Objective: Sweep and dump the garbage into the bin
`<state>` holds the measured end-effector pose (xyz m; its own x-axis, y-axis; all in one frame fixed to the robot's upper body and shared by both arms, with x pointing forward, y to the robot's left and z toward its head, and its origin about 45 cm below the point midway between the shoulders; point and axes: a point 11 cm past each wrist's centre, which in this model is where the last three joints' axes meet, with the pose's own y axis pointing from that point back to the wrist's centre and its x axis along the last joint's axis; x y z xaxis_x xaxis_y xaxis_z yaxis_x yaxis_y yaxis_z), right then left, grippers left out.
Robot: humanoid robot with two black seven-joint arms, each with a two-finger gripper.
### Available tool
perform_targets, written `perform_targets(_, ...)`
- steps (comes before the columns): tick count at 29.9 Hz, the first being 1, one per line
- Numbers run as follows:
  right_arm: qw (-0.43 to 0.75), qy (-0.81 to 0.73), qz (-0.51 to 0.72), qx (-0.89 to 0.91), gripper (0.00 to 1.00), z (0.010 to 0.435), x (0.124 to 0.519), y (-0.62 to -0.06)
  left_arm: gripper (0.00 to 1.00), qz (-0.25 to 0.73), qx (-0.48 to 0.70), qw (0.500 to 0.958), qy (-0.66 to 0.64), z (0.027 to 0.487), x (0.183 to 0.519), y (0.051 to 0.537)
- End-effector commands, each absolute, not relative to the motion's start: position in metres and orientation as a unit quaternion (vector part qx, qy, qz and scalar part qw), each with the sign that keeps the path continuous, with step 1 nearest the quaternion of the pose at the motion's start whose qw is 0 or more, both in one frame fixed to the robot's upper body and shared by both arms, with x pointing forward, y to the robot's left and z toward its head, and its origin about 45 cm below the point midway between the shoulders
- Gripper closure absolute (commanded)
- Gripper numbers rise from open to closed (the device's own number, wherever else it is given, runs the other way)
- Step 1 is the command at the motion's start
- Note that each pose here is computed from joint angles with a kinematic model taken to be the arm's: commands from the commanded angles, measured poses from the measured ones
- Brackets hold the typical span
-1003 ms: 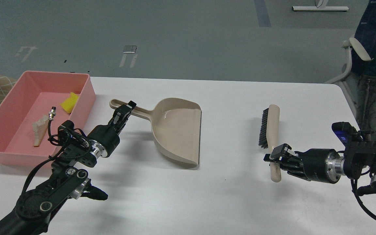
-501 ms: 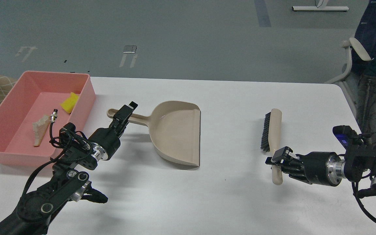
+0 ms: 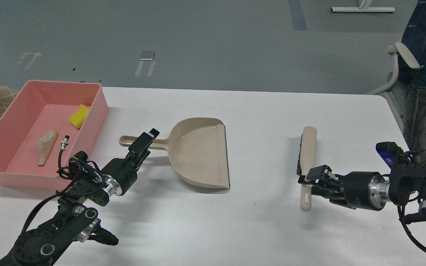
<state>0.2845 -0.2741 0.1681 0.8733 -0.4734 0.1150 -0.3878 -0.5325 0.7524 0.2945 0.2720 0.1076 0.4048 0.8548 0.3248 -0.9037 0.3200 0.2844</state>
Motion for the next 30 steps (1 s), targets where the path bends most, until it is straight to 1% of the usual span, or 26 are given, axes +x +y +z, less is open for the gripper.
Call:
perform_targets(1,0.416,-0.247,-0.05,0.874,0.2,0.17,0.285,-0.275,0.01,0.537,0.214,0.814,-0.057,0.107,0.286,0.275)
perform_targets(5,0.419,-0.253,-0.043,0.871,0.06,0.176,0.288,-0.281,0.01,0.528,0.218,0.818,-0.06,0.112,0.275,0.281)
perform_targets(7,0.424,-0.263,-0.034,0.866,0.04,0.184,0.292,-0.29,0.01,0.524,0.221,0.82,-0.062,0.115,0.269,0.285)
perform_targets(12,0.43,-0.302,-0.02,0.85,0.04,0.208,0.304,-0.321,0.01,0.51,0.224,0.828,-0.064,0.125,0.251,0.291)
perform_targets(14,0.423,-0.335,-0.015,0.842,0.04,0.228,0.314,-0.341,0.01,0.493,0.212,0.841,-0.066,0.135,0.241,0.288)
perform_targets(18,0.394,-0.384,-0.005,0.835,0.04,0.257,0.331,-0.361,0.01,0.494,0.182,0.847,-0.077,0.16,0.239,0.29)
perform_targets(21,0.358,-0.448,0.012,0.819,0.04,0.29,0.353,-0.389,0.01,0.512,0.136,0.845,-0.077,0.191,0.255,0.305)
perform_targets(22,0.332,-0.48,0.02,0.812,0.04,0.307,0.365,-0.402,0.01,0.519,0.115,0.843,-0.076,0.204,0.263,0.312)
perform_targets(24,0.3,-0.505,0.016,0.809,0.04,0.315,0.377,-0.408,0.01,0.529,0.093,0.839,-0.086,0.224,0.276,0.32)
perform_targets(25,0.268,-0.524,0.01,0.808,0.04,0.321,0.39,-0.41,0.01,0.537,0.067,0.835,-0.099,0.245,0.289,0.326)
perform_targets(26,0.254,-0.534,0.008,0.807,0.04,0.325,0.396,-0.412,0.01,0.538,0.055,0.834,-0.105,0.255,0.295,0.328)
perform_targets(28,0.216,-0.559,-0.001,0.801,0.05,0.339,0.417,-0.419,0.01,0.54,0.013,0.832,-0.127,0.292,0.318,0.334)
perform_targets(30,0.201,-0.568,-0.004,0.798,0.05,0.344,0.424,-0.421,0.01,0.542,0.002,0.83,-0.134,0.305,0.329,0.337)
